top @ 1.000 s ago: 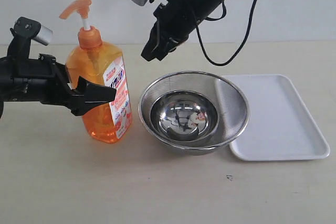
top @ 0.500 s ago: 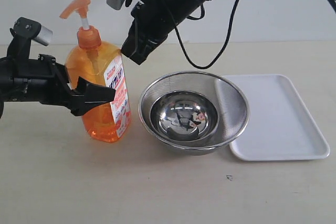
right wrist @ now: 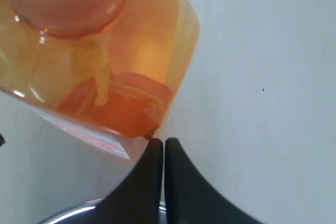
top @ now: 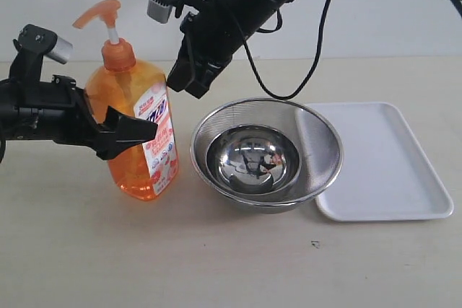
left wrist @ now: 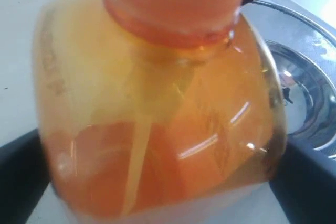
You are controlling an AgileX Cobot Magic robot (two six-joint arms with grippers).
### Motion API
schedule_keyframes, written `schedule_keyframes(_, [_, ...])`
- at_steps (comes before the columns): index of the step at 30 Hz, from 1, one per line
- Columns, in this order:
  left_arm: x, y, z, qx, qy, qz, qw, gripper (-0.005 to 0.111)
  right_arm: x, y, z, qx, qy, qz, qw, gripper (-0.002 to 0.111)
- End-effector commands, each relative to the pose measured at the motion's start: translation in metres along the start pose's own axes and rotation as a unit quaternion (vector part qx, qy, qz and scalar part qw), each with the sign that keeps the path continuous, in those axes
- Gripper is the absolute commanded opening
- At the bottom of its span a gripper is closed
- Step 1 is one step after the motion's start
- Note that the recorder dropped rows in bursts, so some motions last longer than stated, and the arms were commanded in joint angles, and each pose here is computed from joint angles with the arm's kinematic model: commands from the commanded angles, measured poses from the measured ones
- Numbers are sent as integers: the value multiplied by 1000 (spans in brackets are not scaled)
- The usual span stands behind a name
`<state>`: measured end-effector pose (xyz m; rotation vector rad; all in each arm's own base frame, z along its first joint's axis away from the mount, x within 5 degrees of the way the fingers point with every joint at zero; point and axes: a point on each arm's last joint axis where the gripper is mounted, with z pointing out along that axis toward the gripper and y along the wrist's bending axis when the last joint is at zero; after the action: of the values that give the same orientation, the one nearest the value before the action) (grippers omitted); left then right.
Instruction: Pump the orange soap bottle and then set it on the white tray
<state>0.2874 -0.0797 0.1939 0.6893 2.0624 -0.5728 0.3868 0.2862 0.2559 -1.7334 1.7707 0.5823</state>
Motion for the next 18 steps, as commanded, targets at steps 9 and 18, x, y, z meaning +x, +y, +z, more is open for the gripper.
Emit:
schedule_keyframes(9, [0,5,1,-26,11,2,1000,109,-8,10,-4,-29,-1,-15,999,0])
schedule_keyframes(18, [0,9,1,-43,17,4,999,109,-13,16,0,-36,-2,-20,999,0])
